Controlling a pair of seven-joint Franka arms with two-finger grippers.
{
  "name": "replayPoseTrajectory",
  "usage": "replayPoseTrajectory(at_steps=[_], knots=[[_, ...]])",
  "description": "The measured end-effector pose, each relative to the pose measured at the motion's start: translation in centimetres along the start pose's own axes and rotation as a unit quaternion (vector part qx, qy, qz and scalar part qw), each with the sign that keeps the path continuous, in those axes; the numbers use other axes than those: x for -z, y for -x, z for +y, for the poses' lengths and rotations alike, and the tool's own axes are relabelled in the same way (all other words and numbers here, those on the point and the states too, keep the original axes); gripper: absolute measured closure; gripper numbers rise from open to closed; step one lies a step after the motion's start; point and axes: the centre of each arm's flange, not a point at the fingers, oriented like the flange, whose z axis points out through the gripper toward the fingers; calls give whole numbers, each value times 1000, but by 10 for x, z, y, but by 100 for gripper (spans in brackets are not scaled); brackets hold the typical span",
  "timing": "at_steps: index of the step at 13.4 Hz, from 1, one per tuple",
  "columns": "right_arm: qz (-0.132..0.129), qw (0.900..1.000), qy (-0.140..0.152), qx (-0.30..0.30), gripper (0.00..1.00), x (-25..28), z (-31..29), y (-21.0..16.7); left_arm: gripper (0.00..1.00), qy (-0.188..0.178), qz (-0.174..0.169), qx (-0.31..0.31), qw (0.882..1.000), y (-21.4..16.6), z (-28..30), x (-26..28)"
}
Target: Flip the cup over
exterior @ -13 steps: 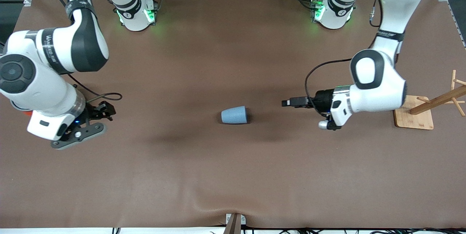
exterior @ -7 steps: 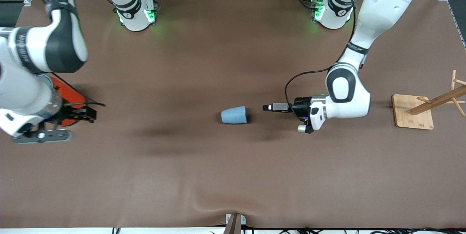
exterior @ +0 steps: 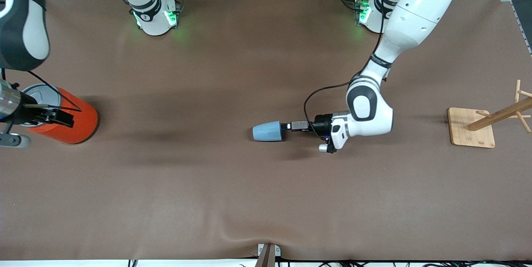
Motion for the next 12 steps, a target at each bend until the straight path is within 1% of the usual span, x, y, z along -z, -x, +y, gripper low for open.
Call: replayPoseTrajectory(at_steps=[3,5,9,10,11,12], knots=[[-4,1000,-3,-1,0,-6,8,5,0,13,3,-8,1000,-2,-4,-14],[-3,1000,-7,2,0,-3,4,9,0,13,1,-9,1000,-4,-9,-20],[13,1000,-17,0,0,29,10,41,0,9,-6,-6,1000,-3,-26,-31],[13,1000,-28,-5,0,37,12,48,7,9,-8,-11,1000,-3,-27,-35],[11,999,-50,-14,0,43,17,53,7,10,-8,-18,1000,-3,-26,-36],[8,997,-68,-22,0,47,22,57,17,13,-6,-21,1000,-4,-26,-37]])
